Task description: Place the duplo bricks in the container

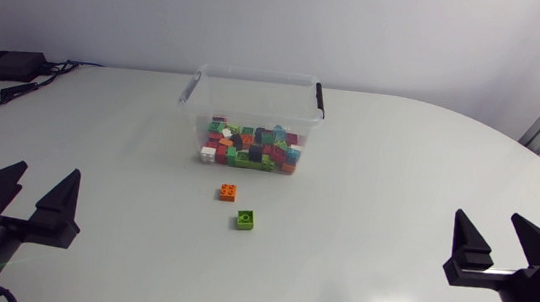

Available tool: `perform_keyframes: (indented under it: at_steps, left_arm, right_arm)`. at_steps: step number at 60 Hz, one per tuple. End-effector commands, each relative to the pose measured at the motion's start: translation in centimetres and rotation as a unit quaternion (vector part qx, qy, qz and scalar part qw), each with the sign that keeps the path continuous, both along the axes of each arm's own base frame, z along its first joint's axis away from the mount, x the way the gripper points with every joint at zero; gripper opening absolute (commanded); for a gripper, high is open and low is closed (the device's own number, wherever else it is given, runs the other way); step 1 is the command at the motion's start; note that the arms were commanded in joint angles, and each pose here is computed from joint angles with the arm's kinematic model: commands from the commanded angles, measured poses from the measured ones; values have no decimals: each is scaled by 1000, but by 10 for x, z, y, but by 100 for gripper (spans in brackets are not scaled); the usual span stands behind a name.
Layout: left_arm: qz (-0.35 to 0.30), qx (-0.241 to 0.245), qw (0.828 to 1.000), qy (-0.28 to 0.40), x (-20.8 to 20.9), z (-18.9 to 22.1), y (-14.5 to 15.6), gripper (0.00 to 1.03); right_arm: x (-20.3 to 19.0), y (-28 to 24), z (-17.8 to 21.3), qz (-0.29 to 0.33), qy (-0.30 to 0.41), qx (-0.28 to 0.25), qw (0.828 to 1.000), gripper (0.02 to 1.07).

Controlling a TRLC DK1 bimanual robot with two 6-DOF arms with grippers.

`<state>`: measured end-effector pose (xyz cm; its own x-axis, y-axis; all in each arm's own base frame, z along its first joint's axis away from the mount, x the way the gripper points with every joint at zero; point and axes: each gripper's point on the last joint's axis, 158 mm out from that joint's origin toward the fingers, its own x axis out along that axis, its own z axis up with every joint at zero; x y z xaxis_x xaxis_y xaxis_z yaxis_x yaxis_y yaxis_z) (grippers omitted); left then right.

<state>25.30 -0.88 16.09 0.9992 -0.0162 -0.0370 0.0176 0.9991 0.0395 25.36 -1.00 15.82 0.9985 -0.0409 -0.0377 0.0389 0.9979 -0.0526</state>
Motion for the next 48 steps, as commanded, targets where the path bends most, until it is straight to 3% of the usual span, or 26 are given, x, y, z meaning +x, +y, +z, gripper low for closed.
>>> perform_keyframes:
  at_steps: [1,23,39,48]
  left_arm:
    - [0,-2,1000,0,1,-5,0,99]
    - [0,-2,1000,-3,0,-4,0,99]
    - [3,12,1000,-26,-2,21,2,99]
    - [-6,15,1000,-1,3,38,-3,99]
  right_arm:
    - [0,1,-10,3,11,3,1000,103]
    - [0,5,-10,9,10,3,1000,103]
    - [0,9,1,19,-2,-27,999,103]
    - [-2,11,12,23,4,-31,999,103]
